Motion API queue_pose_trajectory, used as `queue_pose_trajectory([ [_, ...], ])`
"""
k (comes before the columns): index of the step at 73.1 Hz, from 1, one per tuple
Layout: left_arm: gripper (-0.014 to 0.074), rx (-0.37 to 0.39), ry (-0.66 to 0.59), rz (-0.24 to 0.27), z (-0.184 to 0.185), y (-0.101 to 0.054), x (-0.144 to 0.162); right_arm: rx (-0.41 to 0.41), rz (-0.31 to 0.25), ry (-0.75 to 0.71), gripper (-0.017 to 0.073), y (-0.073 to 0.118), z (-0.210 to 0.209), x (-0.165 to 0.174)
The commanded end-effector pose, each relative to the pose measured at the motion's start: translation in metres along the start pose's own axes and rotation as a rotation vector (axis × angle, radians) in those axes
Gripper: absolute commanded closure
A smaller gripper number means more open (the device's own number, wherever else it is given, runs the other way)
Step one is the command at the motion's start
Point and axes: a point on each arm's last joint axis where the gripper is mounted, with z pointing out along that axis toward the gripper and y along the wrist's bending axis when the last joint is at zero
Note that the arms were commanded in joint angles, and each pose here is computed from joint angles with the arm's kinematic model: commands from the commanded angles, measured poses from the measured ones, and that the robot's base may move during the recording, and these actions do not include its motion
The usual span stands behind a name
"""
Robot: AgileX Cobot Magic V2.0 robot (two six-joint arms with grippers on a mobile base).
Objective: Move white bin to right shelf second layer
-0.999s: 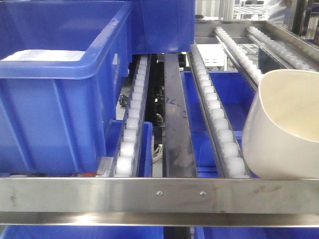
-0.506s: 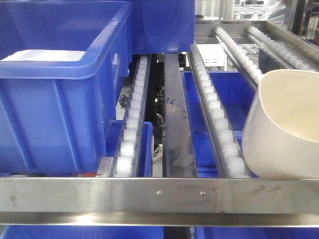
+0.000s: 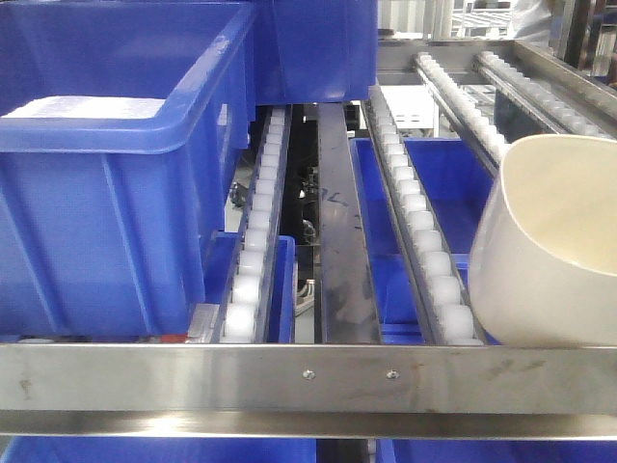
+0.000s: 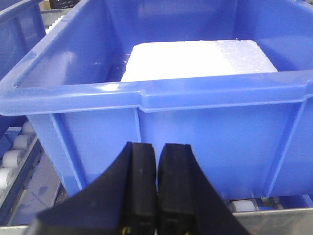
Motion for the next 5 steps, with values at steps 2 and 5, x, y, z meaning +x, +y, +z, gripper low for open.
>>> queue_pose_trajectory([
  [2, 0.0509, 0.003, -0.063, -0.003, 0.0010, -0.0005, 0.0038, -0.009, -0.004, -0.130, 0.0504, 0.0014, -0.0029, -0.0153],
  [5, 0.0509, 0.003, -0.063, -0.003, 0.0010, -0.0005, 0.0038, -0.009, -0.004, -0.130, 0.0504, 0.0014, -0.0029, -0.0153],
])
